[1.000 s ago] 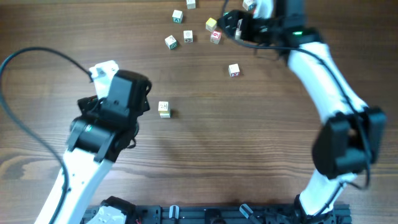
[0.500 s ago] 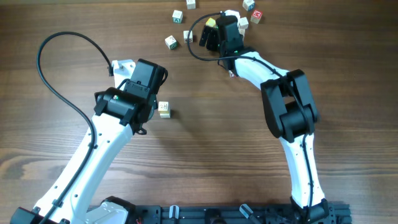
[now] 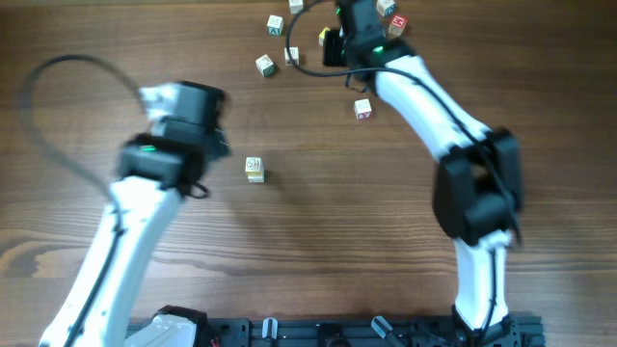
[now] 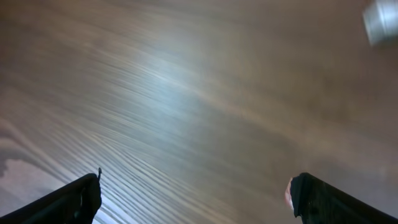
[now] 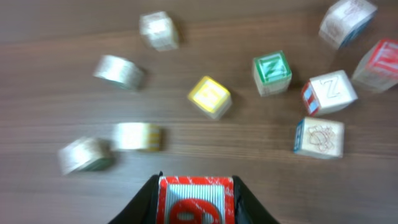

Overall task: Form a tower
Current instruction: 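Grasp the red 6 block with the right gripper, then carry the red 6 block over the two-block stack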

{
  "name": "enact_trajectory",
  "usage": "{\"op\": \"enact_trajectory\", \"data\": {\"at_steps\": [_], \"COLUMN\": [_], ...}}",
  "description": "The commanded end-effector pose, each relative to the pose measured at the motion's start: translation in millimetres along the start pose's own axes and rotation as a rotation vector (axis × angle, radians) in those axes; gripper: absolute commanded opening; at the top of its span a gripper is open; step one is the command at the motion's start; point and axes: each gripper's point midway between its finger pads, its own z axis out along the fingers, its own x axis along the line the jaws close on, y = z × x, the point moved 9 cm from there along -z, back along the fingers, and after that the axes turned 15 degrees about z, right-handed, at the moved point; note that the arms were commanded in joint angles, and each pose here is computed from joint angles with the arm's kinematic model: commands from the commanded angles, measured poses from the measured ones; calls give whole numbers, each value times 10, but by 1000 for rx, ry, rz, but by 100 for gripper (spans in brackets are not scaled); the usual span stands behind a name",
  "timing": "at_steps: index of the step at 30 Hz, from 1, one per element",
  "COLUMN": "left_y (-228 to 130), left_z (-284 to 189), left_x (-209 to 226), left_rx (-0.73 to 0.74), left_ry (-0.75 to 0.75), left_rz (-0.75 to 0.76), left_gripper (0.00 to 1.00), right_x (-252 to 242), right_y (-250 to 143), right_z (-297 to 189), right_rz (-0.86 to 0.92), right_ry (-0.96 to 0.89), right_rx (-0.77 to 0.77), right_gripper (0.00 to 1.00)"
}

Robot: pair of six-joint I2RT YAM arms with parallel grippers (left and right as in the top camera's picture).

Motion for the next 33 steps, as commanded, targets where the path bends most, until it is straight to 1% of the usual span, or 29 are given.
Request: {"op": "enact_trajectory", "data": {"at_steps": [1,2,4,5,7,8,10,11,12,13,15,16,18,19,21,25,26,27,29,31,33], "left_y": [213,177,27,-39,-158,-180,-196,-193,-189,-189,-185,-183,-183,-182,-182,-182,-182,-180,-158,-161,-143], "left_z": [-489,-544,-625,-625,-566,-533,-409,-362,-249,-175,-47,13,62,64,64,64,64,65,66,54,-66], "left_x": [928,1105,1491,1623,1834,1874,1914,1913,1913,1913,1917,1919,1919,1920,1920,1920,1920,1921,1936,1941,1977], "left_rx": [-181,-206,-229,-225,-191,-177,-130,-112,-68,-39,5,24,40,40,40,40,40,39,21,13,-67], "left_ry": [-82,-103,-123,-122,-122,-135,-183,-189,-196,-200,-206,-208,-211,-211,-211,-211,-210,-210,-207,-217,-338], "left_rz": [-365,-434,-583,-637,-733,-755,-786,-788,-792,-795,-799,-801,-803,-803,-803,-803,-803,-802,-795,-772,-781], "left_gripper": [100,100,100,100,100,100,100,100,100,100,100,100,100,100,100,100,100,100,100,100,100], "right_x": [573,644,752,801,937,1016,1079,1101,1141,1153,1149,1139,1131,1183,1239,1283,1293,1330,1394,1365,1266], "right_y": [166,48,-349,-556,-932,-1144,-1342,-1441,-1624,-1735,-1958,-2052,-2124,-2120,-2111,-2185,-2197,-2161,-1947,-1699,-1533], "right_z": [-995,-1044,-1025,-997,-994,-993,-970,-936,-866,-794,-635,-547,-430,-376,-367,-405,-416,-513,-844,-1244,-1559], "right_rz": [39,41,52,40,-21,-70,-121,-123,-98,-98,-79,-65,-48,-36,-27,-42,-45,-35,-7,-3,14], "right_ry": [306,323,260,227,180,128,44,-7,-101,-145,-216,-231,-237,-204,-173,-167,-165,-154,-121,-128,-169], "right_rx": [74,136,282,352,444,454,418,392,331,303,275,285,285,266,251,259,260,256,220,156,103], "right_gripper": [12,12,12,11,11,11,11,11,11,11,11,11,10,7,7,6,5,4,4,4,4]}}
